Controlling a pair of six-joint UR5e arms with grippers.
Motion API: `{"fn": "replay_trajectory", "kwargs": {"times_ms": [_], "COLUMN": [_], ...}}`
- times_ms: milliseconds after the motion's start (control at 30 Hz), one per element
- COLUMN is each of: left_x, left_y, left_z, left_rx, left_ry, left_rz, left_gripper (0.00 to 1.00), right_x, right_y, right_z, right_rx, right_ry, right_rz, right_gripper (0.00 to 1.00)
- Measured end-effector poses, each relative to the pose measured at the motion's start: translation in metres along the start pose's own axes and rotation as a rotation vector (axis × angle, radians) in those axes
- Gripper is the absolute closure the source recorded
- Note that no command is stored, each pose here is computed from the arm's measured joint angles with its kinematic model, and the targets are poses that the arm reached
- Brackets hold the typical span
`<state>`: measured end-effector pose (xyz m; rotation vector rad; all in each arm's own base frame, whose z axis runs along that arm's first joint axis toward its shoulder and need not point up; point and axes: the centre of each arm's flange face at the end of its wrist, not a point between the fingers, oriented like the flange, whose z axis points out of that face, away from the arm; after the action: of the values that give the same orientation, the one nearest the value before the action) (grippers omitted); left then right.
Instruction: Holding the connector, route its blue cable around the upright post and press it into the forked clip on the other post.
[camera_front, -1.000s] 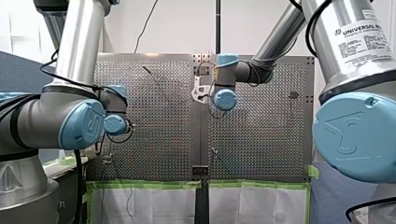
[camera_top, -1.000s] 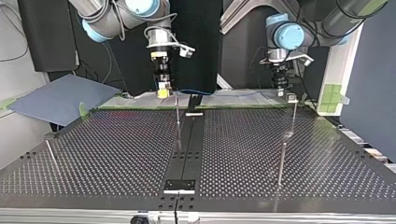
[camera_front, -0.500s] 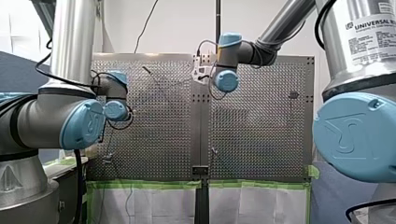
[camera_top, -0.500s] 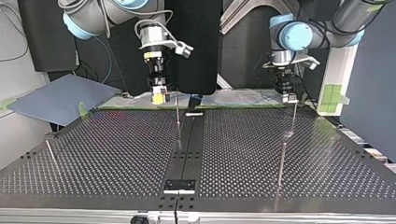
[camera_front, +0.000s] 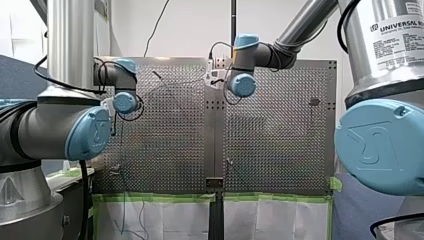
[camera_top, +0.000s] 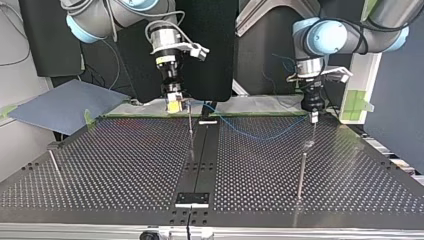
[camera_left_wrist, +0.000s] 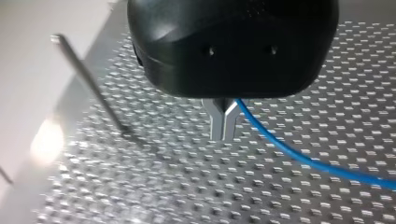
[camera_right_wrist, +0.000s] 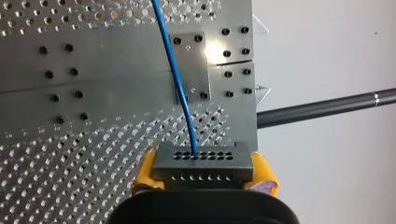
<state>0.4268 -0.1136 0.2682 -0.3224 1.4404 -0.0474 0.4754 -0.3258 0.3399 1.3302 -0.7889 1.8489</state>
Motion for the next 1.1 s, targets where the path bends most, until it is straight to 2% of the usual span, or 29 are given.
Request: {"fn": "replay_trajectory", "kwargs": {"times_ms": [167,333,667,900,1100], "left_x": [-0.028,-0.057,-0.118,-0.135,-0.135], "left_y": [-0.008,-0.015,-0.028,-0.033,-0.035], "left_z": [0.005,0.008,0.007,0.014,0.029], "left_rx": [0.013,0.026,0.056,0.065,0.060], "left_ry": [-0.057,-0.110,-0.220,-0.246,-0.231], "left_rz": [-0.039,-0.069,-0.113,-0.130,-0.125], "left_gripper": [1.00,1.00,1.00,1.00,1.00], "right_x": [0.005,0.011,0.027,0.031,0.022], "right_y": [-0.003,-0.005,-0.011,-0.014,-0.021], "right_z": [0.006,0.013,0.034,0.045,0.053], "right_rx": [0.027,0.039,0.076,0.093,0.125], "right_ry": [0.011,0.019,0.040,0.045,0.014], "right_rz": [0.002,0.003,0.010,0.012,0.010], "right_gripper": [1.00,1.00,1.00,1.00,1.00]}}
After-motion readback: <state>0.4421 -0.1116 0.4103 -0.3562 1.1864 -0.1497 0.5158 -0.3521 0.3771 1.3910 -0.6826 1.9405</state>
